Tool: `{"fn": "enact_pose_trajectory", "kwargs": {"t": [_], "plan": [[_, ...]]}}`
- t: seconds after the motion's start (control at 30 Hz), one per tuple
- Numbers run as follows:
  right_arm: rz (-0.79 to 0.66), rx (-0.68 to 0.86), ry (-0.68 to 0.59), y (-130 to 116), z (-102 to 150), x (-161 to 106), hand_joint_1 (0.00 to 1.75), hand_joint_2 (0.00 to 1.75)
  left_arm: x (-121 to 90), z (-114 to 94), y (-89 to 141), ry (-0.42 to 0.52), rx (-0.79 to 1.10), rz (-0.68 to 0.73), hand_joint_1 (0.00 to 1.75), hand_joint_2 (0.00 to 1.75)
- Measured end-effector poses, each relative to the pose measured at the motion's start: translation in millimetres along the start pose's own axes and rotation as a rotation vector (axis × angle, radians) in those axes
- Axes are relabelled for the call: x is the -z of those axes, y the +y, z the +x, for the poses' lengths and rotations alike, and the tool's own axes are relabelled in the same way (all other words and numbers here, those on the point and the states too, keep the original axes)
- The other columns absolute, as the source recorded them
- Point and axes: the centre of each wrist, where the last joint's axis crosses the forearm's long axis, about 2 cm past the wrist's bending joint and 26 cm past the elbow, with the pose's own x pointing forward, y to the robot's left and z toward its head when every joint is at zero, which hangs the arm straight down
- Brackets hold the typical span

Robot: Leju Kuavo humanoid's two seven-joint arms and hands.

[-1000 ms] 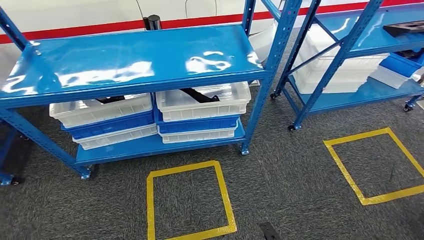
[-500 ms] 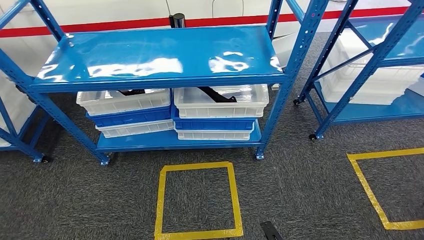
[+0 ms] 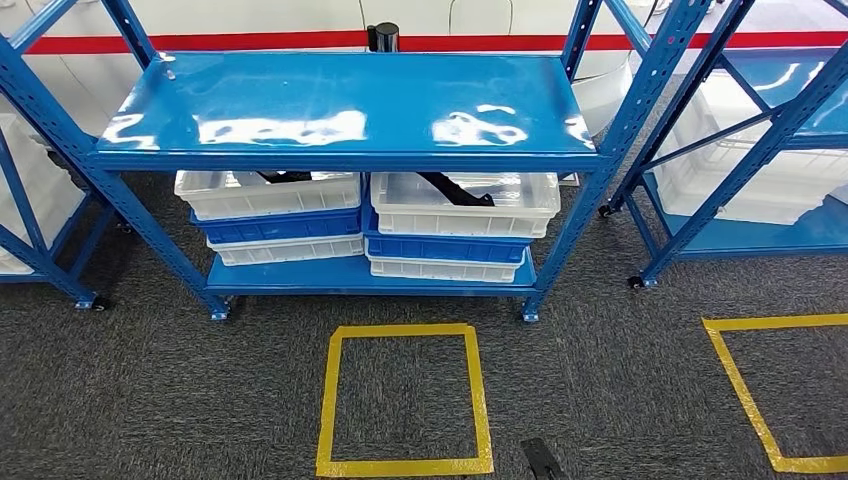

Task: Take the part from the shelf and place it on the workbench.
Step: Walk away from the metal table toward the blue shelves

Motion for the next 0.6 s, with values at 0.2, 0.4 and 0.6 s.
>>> {"fn": "enact_pose_trajectory", "kwargs": {"t": [0.2, 0.4, 0.6], "plan": [[0.014, 0.029, 0.004, 0, -8, 1, 0.00, 0.44, 0, -11, 10, 0.060, -0.025, 0.008, 0.00, 0.44], [0.026, 0.060, -0.022, -3, -14, 2, 0.00, 0.00, 1, -22, 24, 0.098, -0.070, 0.022, 0.00, 0.00], [0.037, 0.091, -0.052, -8, -22, 3, 0.00, 0.00, 1, -33, 37, 0.126, -0.108, 0.027, 0.00, 0.00]]}}
